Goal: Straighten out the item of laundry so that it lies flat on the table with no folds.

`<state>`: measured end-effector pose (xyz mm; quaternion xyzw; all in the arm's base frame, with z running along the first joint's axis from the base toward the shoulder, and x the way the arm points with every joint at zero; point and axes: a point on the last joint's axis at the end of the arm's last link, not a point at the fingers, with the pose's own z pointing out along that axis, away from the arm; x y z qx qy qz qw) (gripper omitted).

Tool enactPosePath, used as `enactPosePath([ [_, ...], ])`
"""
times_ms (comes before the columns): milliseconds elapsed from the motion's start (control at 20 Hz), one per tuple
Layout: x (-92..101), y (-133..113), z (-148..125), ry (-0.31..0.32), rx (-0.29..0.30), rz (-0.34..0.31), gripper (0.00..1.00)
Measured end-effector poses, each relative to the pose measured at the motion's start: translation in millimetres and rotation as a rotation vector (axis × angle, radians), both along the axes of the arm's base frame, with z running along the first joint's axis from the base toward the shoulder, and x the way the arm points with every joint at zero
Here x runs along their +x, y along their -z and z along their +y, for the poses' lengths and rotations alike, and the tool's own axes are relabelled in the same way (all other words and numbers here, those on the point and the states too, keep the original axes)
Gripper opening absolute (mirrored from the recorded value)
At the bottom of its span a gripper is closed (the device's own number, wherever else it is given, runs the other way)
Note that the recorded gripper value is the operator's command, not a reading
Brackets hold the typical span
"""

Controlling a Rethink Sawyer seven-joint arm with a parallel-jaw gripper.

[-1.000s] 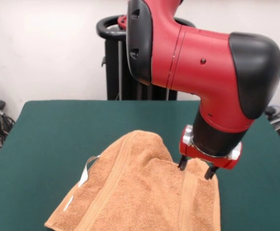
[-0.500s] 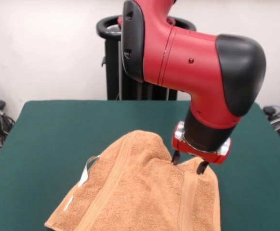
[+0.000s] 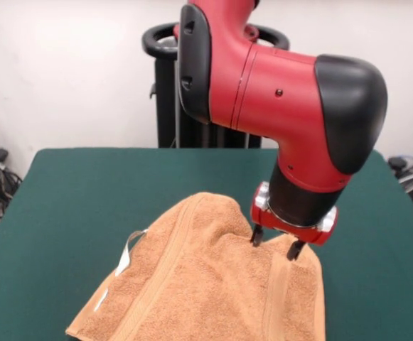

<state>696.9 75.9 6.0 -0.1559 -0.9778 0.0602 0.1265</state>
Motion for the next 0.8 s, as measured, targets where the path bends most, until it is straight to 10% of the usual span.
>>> enactPosePath([
  [800,-10.5,40.3,-7.8,-0.008,-0.027,-0.033,1.00],
])
